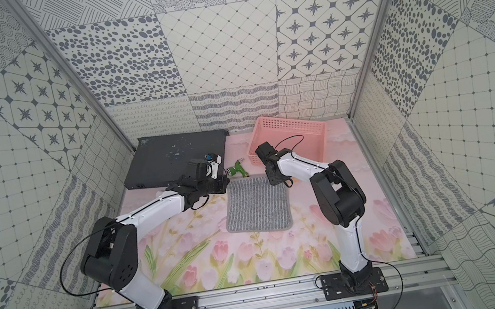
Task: Fold the square dishcloth
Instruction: Fold the cleaning item at the center of the board.
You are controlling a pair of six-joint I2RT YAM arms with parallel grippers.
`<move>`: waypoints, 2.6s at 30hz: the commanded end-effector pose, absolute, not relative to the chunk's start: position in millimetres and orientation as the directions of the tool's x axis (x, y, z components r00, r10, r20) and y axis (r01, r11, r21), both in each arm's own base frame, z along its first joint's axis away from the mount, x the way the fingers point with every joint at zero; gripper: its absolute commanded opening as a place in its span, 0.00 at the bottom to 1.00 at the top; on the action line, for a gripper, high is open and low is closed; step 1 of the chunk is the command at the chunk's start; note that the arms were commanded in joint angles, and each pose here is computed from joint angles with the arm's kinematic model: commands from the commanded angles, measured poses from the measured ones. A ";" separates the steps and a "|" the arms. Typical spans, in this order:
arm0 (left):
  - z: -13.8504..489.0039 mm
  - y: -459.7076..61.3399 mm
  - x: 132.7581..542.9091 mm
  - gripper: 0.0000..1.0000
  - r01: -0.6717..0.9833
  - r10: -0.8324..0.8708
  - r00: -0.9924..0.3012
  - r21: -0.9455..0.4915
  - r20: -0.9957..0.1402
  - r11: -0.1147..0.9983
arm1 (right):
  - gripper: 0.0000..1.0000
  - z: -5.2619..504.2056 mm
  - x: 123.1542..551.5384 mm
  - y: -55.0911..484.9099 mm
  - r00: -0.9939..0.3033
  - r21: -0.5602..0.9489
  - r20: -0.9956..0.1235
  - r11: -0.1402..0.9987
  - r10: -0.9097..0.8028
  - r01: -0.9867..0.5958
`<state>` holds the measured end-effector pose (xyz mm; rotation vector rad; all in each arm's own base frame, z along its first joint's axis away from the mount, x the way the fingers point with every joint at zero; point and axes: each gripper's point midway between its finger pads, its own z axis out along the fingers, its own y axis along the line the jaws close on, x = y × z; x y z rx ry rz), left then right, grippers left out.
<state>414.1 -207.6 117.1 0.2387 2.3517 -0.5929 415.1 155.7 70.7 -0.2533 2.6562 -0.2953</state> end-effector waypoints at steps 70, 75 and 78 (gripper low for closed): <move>84.1 -201.4 293.0 0.00 0.276 -0.103 -0.837 -0.576 -0.538 0.769 | 0.07 78.3 269.9 153.1 -0.843 -0.173 -0.531 0.985 -0.085 0.009; 79.1 -201.7 287.5 0.00 0.273 -0.101 -0.845 -0.586 -0.525 0.763 | 0.07 76.0 260.5 159.1 -0.844 -0.170 -0.524 0.985 -0.113 -0.026; 75.1 -201.8 283.1 0.00 0.267 -0.099 -0.854 -0.593 -0.511 0.760 | 0.08 71.8 254.9 162.4 -0.849 -0.174 -0.512 0.984 -0.126 -0.041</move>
